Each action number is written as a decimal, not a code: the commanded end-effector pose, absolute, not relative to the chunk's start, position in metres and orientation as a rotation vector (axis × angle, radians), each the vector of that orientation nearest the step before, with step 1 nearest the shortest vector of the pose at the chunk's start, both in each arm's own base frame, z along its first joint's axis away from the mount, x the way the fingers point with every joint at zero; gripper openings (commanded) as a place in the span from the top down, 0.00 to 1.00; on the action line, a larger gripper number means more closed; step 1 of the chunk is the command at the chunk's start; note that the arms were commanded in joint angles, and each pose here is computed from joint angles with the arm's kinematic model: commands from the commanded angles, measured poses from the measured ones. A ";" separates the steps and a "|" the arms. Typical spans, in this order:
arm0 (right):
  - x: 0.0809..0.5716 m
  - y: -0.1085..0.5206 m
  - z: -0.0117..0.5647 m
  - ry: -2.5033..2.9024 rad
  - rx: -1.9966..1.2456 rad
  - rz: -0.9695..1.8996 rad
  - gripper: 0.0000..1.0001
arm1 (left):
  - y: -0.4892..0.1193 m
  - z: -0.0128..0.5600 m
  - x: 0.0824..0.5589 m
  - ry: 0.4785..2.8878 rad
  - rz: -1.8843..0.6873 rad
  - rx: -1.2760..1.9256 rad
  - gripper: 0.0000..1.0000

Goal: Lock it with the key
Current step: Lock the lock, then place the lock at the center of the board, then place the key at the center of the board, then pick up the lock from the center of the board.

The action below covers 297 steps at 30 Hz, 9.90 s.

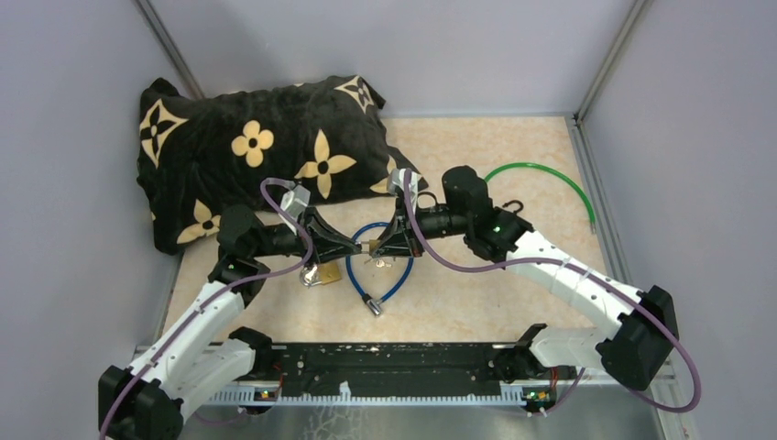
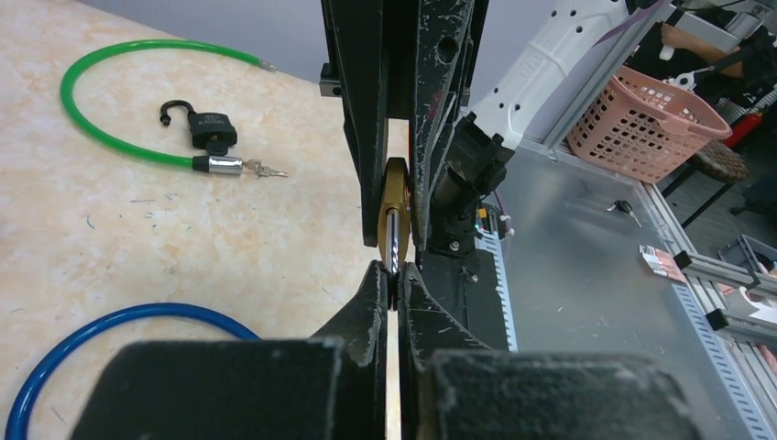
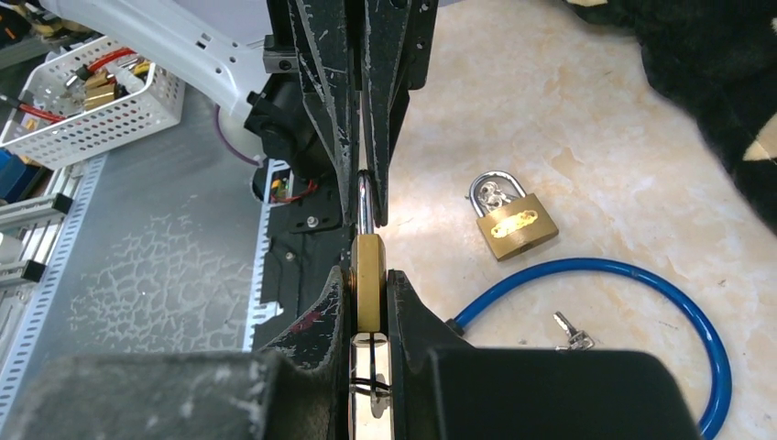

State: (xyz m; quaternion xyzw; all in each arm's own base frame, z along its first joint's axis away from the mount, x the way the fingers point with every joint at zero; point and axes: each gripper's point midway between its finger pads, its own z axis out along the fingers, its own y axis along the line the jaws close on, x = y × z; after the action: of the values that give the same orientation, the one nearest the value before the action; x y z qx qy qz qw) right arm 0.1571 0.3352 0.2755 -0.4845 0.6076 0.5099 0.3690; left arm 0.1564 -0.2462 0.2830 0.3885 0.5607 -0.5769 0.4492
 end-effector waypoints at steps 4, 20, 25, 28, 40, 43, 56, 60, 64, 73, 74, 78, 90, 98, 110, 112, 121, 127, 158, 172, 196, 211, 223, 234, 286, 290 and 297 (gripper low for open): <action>0.166 0.356 0.328 1.333 -1.203 1.300 1.00 | -0.260 0.297 0.143 1.273 -1.455 0.973 1.00; 0.187 0.371 0.334 1.311 -1.081 1.311 1.00 | -0.262 0.288 0.151 1.332 -1.479 0.791 1.00; 0.193 0.340 0.320 1.435 -1.063 1.275 0.45 | -0.233 0.296 0.182 1.327 -1.333 0.622 1.00; 0.195 0.319 0.313 1.472 -1.029 1.232 0.29 | -0.220 0.299 0.190 1.302 -1.273 0.581 1.00; 0.195 0.337 0.301 1.474 -1.165 1.300 0.45 | -0.217 0.296 0.178 1.295 -1.297 0.616 1.00; 0.195 0.342 0.299 1.473 -1.188 1.323 0.62 | -0.218 0.296 0.177 1.298 -1.307 0.618 1.00; 0.186 0.345 0.282 1.528 -1.271 1.342 1.00 | -0.217 0.306 0.175 1.262 -1.290 0.630 1.00; 0.199 0.326 0.273 1.611 -1.209 1.195 1.00 | -0.210 0.303 0.183 1.322 -1.282 0.575 1.00; 0.220 0.288 0.263 1.702 -1.055 1.091 1.00 | -0.197 0.294 0.196 1.387 -1.244 0.493 1.00; 0.232 0.279 0.248 1.807 -0.916 1.029 1.00 | -0.150 0.224 0.251 1.736 -1.136 -0.160 1.00; 0.233 0.288 0.246 1.809 -0.912 1.027 1.00 | -0.133 0.199 0.259 1.810 -1.058 -0.328 1.00; 0.223 0.349 0.237 1.777 -1.010 1.100 1.00 | -0.075 0.125 0.263 1.922 -0.863 -0.810 1.00; 0.125 0.502 0.177 1.685 -1.409 1.487 1.00 | -0.024 0.053 0.213 1.967 -0.556 -1.354 1.00; 0.144 0.543 0.153 1.719 -1.326 1.522 1.00 | 0.005 0.047 0.214 1.839 -0.406 -1.427 0.98; 0.219 0.576 0.139 1.821 -1.018 1.403 1.00 | 0.019 0.091 0.220 1.778 -0.342 -1.336 0.01; 0.220 0.584 0.137 1.813 -1.007 1.430 1.00 | 0.028 0.124 0.227 1.708 -0.315 -1.260 0.01; 0.218 0.622 0.107 1.843 -1.042 1.462 1.00 | 0.073 0.199 0.232 1.527 -0.035 -0.999 0.01; 0.212 0.632 0.088 1.896 -1.124 1.480 1.00 | 0.065 0.193 0.236 1.554 -0.078 -0.969 0.01; 0.416 0.075 0.044 2.694 0.027 -0.143 0.29 | -0.021 0.186 0.256 1.637 -0.566 -0.693 0.03; 0.412 0.138 0.085 2.512 -0.180 0.254 1.00 | -0.076 0.217 0.251 1.601 -0.885 -0.426 0.17; 0.190 0.441 0.180 1.702 -0.888 0.923 1.00 | -0.172 0.138 0.244 1.952 -1.287 -0.453 0.15; 0.186 0.419 0.202 1.681 -1.065 0.923 0.40 | -0.179 0.162 0.228 1.801 -1.288 -0.125 1.00; 0.327 0.261 0.148 1.929 -0.623 0.487 0.18 | -0.192 0.201 0.204 1.568 -1.256 0.333 1.00; 0.349 0.240 0.078 2.121 -0.475 0.486 0.44 | -0.193 0.202 0.202 1.566 -1.263 0.353 1.00; 0.300 0.280 0.414 1.543 -0.409 0.716 1.00 | -0.168 0.211 0.233 1.506 -1.049 0.225 0.37; 0.298 0.294 0.412 1.547 -0.449 0.687 1.00 | -0.165 0.219 0.235 1.474 -1.035 0.202 0.43; 0.289 0.312 0.430 1.503 -0.492 0.708 1.00 | -0.157 0.246 0.233 1.381 -1.066 0.143 0.83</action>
State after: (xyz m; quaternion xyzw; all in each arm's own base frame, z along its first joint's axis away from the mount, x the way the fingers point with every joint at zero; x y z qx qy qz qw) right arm 0.2940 0.3002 0.3589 -0.2306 0.7266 0.2724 0.5870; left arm 0.2339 -0.1622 0.2076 0.0729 0.6523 -0.4500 0.6055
